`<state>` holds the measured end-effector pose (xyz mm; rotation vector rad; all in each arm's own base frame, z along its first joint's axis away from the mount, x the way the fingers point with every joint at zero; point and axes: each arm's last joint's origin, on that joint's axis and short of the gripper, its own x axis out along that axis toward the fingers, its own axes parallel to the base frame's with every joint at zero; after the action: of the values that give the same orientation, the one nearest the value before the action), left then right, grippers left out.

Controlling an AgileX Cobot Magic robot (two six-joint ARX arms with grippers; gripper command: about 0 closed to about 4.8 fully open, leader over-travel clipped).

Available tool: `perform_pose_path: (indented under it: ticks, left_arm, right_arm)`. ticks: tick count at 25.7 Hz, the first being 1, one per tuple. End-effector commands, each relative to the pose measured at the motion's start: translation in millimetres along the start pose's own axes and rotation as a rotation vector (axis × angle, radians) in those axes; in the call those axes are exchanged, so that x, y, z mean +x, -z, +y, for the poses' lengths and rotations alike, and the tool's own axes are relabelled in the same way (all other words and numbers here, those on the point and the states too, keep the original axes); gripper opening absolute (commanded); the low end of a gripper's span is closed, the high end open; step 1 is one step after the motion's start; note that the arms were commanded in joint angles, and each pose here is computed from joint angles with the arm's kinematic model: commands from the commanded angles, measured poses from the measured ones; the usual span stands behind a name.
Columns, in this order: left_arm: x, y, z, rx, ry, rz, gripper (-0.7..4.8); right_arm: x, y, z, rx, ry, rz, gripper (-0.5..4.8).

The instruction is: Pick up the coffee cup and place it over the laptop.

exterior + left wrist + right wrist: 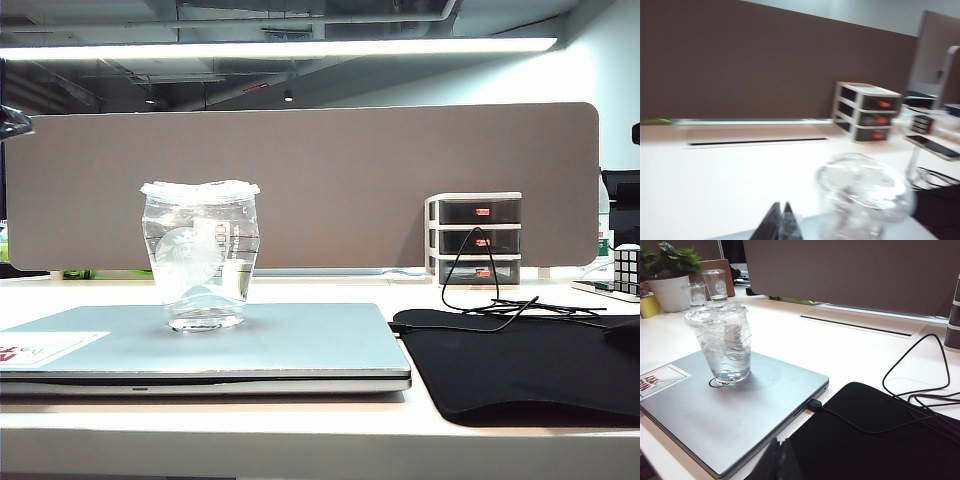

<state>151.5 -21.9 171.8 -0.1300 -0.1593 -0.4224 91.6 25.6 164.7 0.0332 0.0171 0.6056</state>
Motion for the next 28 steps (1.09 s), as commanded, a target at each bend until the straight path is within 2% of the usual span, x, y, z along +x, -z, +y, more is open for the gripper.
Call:
perform_pose_path:
  ticks: [1, 6, 12, 14, 15, 18, 19, 22, 28]
  left_arm:
    - [-3, -1, 0.1, -0.001, -0.069, 0.026, -0.05]
    - [-12, -7, -2.8, 0.036, -0.106, 0.040, -0.05]
    - [-25, -4, -5.9, -0.002, -0.148, 0.124, -0.05]
    - [-32, -2, -6.6, -0.017, -0.197, 0.161, -0.05]
    - [-37, -2, -7.0, -0.015, -0.241, 0.168, -0.05]
    - [-44, -4, -9.4, -0.003, -0.241, 0.154, -0.05]
    - [-45, -4, -10.0, 0.007, -0.240, 0.153, -0.05]
    - [-54, -2, -11.2, 0.038, -0.288, 0.163, -0.05]
    - [-55, -2, -11.3, 0.062, -0.288, 0.165, -0.05]
  right_arm:
    - [0, 0, 0, -0.005, 0.001, -0.013, -0.06]
    - [0, 0, 0, -0.005, 0.001, -0.013, -0.06]
    - [0, 0, 0, 0.017, 0.001, -0.013, -0.06]
    - [0, 0, 0, 0.017, 0.001, -0.013, -0.06]
    - [0, 0, 0, 0.017, 0.002, -0.013, -0.06]
    - [0, 0, -1, 0.017, 0.025, -0.013, -0.06]
    - [0, 0, -1, 0.017, 0.042, -0.014, -0.06]
    - [-1, 1, -7, 0.014, 0.223, -0.010, -0.06]
    - [-2, 3, -12, 0.016, 0.409, 0.009, -0.06]
